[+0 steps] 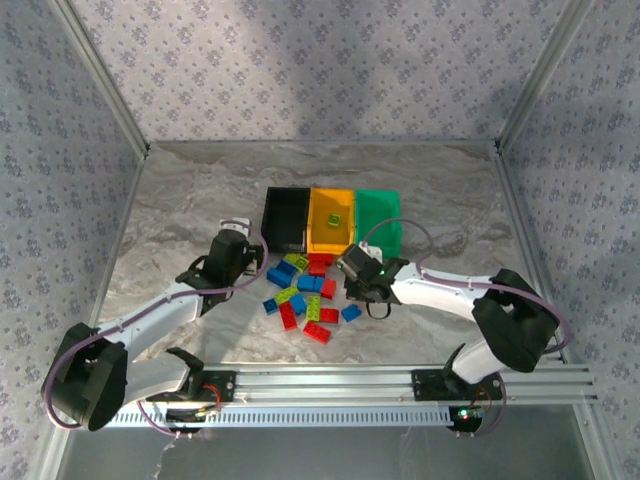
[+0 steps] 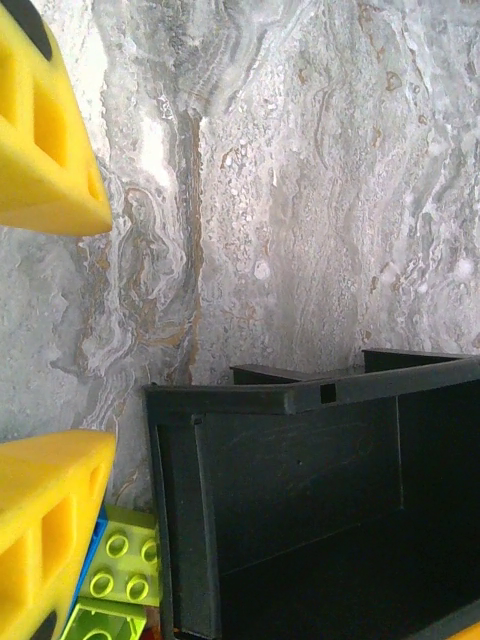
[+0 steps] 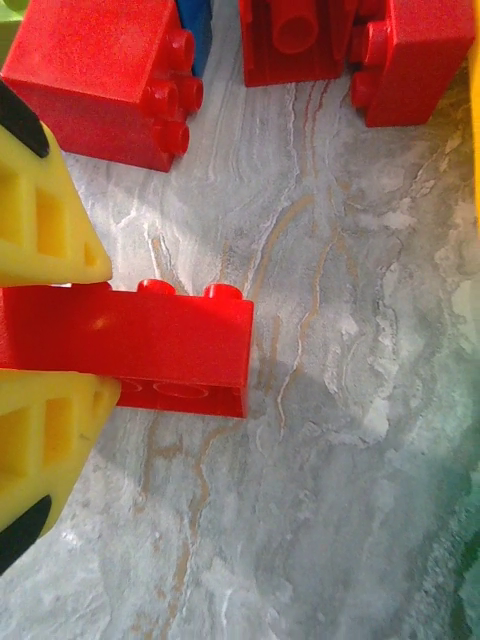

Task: Sort the legos into containers by color
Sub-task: Pick up the lego from the center of the table, then place the lego in the container.

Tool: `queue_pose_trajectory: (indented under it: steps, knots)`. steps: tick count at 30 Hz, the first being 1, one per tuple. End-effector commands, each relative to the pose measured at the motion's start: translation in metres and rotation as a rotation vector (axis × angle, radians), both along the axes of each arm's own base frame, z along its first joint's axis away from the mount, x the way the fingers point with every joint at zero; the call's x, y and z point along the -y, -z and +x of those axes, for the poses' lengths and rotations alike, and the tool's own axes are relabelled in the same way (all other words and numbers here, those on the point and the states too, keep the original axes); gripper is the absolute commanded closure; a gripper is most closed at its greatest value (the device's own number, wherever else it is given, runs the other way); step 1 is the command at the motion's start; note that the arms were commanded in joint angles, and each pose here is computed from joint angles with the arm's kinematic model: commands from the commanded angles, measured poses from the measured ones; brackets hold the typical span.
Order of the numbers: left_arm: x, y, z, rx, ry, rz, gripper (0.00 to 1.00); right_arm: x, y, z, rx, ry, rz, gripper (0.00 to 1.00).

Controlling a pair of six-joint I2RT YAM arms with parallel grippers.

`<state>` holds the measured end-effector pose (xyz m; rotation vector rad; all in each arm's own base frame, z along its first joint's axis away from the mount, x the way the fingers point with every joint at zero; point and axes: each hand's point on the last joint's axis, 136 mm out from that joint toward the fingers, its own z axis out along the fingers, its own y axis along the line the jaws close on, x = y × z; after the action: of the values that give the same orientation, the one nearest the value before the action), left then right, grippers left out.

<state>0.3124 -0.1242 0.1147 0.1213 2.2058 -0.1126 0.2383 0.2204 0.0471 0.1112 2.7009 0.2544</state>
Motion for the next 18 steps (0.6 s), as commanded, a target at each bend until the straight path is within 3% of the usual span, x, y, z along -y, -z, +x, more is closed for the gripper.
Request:
queue_pose_trajectory:
  steps: [1, 9, 18]
  knots:
    - [-0.003, -0.016, 0.007, 0.039, -0.029, -0.020, 0.47, 0.007, -0.023, 0.008, 0.051, 0.010, -0.007, 0.88]
    - [-0.004, -0.018, 0.005, 0.047, -0.033, -0.023, 0.47, 0.026, -0.067, 0.029, 0.144, 0.027, 0.017, 0.88]
    - [-0.014, -0.020, 0.006, 0.047, -0.088, -0.006, 0.49, 0.080, -0.123, 0.117, 0.239, 0.073, 0.112, 0.87]
